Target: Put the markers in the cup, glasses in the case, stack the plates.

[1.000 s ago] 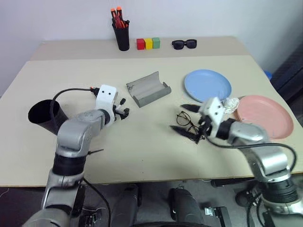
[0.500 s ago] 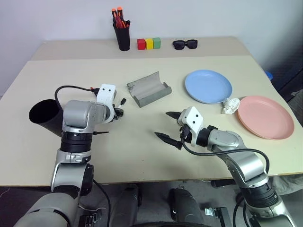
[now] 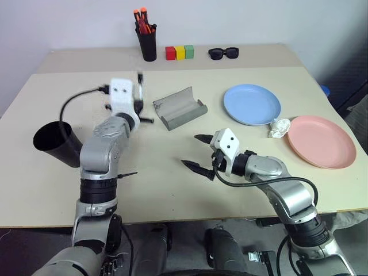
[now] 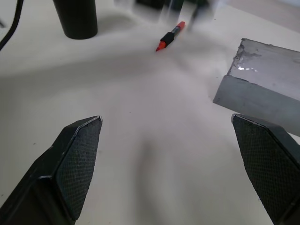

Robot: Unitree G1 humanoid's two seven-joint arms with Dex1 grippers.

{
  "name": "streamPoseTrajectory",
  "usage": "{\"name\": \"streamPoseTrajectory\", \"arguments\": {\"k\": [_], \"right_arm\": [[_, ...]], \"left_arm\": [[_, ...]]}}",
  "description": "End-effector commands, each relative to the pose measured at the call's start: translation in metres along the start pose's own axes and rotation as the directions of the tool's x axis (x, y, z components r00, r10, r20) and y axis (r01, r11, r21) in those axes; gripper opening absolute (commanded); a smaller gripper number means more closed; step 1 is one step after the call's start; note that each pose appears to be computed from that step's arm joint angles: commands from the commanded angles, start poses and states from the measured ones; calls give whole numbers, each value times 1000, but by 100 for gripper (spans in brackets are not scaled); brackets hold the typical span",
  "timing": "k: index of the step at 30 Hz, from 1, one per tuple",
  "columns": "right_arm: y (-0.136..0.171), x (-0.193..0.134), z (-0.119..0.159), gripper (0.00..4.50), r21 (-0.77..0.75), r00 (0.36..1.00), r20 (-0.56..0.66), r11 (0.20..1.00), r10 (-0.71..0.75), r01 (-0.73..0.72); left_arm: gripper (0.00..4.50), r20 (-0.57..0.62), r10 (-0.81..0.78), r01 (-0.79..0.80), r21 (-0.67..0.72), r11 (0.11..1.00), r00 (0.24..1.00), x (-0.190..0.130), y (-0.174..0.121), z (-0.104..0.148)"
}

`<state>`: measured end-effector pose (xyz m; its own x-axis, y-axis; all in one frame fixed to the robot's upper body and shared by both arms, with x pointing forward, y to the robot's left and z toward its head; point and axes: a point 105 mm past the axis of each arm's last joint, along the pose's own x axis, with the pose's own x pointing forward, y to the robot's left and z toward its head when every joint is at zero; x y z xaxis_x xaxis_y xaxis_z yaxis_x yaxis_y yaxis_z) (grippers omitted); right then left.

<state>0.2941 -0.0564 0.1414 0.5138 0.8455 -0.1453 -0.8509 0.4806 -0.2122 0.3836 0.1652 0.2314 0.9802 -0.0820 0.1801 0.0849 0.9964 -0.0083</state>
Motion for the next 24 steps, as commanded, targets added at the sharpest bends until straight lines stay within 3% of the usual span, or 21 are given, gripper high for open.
{"name": "streamPoseTrajectory", "arguments": {"k": [1,2,6,9,17,24], "right_arm": [[2,3,19,450,-23,996,83,999,25,-24],[1,4,21,450,-16,995,97,1000,28,-27],[2,2,71,450,109,931,356,986,82,-129],[6,2,81,450,110,906,405,978,121,-180],[23,11,95,450,82,861,449,948,239,-306],[27,16,94,450,69,862,435,945,261,-320]], "left_arm": [[5,321,210,-255,105,961,923,-27,39,49],[5,355,255,-316,123,941,899,-33,46,52],[5,438,398,-515,188,836,806,-81,73,47],[5,433,464,-578,178,797,773,-98,82,39],[5,382,627,-717,159,679,679,-133,106,13],[5,338,666,-736,145,661,665,-136,109,-3]]}}
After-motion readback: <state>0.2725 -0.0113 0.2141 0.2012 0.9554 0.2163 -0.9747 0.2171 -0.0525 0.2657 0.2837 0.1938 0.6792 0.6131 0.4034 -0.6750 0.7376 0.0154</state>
